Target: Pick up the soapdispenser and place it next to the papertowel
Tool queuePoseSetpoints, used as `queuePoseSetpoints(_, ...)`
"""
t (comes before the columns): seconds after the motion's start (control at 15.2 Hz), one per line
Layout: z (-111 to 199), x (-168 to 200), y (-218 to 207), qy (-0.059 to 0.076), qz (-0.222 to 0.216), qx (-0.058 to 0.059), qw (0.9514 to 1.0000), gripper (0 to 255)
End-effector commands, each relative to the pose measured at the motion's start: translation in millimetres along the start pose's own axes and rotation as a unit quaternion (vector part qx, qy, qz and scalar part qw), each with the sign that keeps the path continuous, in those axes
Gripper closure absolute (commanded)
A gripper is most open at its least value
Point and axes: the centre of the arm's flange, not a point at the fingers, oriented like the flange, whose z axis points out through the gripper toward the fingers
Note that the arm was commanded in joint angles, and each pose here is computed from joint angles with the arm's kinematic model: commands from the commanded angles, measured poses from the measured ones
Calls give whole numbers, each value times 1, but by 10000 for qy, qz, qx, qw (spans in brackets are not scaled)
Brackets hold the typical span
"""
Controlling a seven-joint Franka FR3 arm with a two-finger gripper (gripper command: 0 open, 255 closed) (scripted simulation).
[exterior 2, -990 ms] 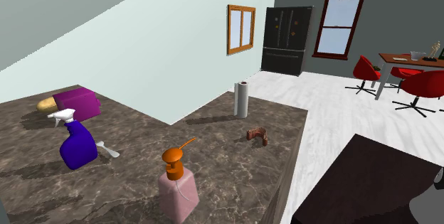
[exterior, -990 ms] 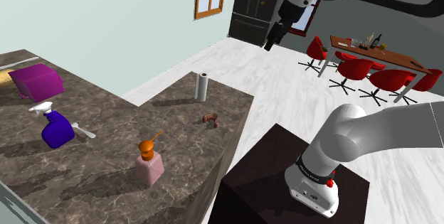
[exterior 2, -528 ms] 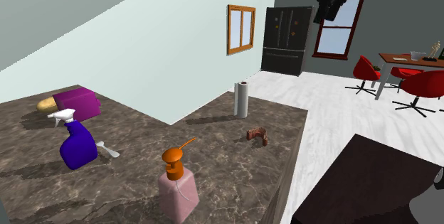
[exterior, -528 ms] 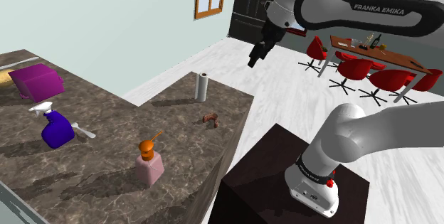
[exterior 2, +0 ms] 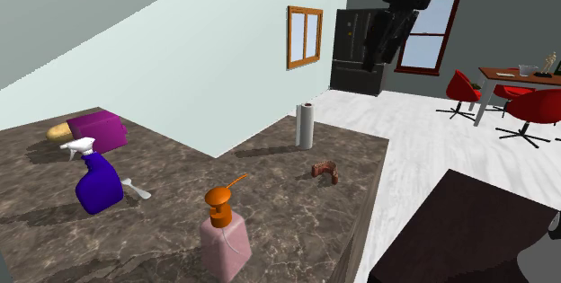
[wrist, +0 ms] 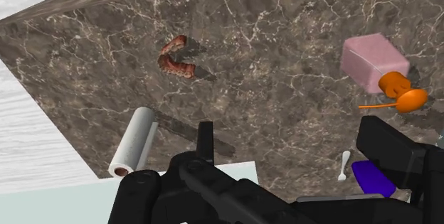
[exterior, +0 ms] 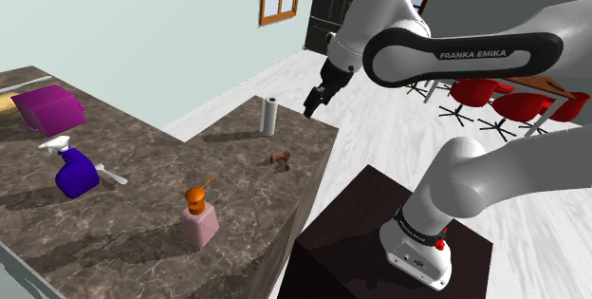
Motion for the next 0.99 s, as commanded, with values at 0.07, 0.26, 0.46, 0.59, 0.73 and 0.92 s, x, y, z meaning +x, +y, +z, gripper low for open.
queuePoseSetpoints(0.07, 26, 2, -29, 74, 23, 25, 10000, 0)
queuePoseSetpoints(0.26, 52, 4, -58, 139, 39, 44, 9999, 0)
queuePoseSetpoints(0.46, 78, 7, -87, 203, 55, 64, 9998, 0)
queuePoseSetpoints(0.59, 95, 9, -106, 246, 65, 78, 9996, 0)
queuePoseSetpoints(0.73, 112, 11, -126, 289, 76, 91, 9995, 0)
queuePoseSetpoints(0.92, 138, 14, -155, 354, 92, 111, 9993, 0)
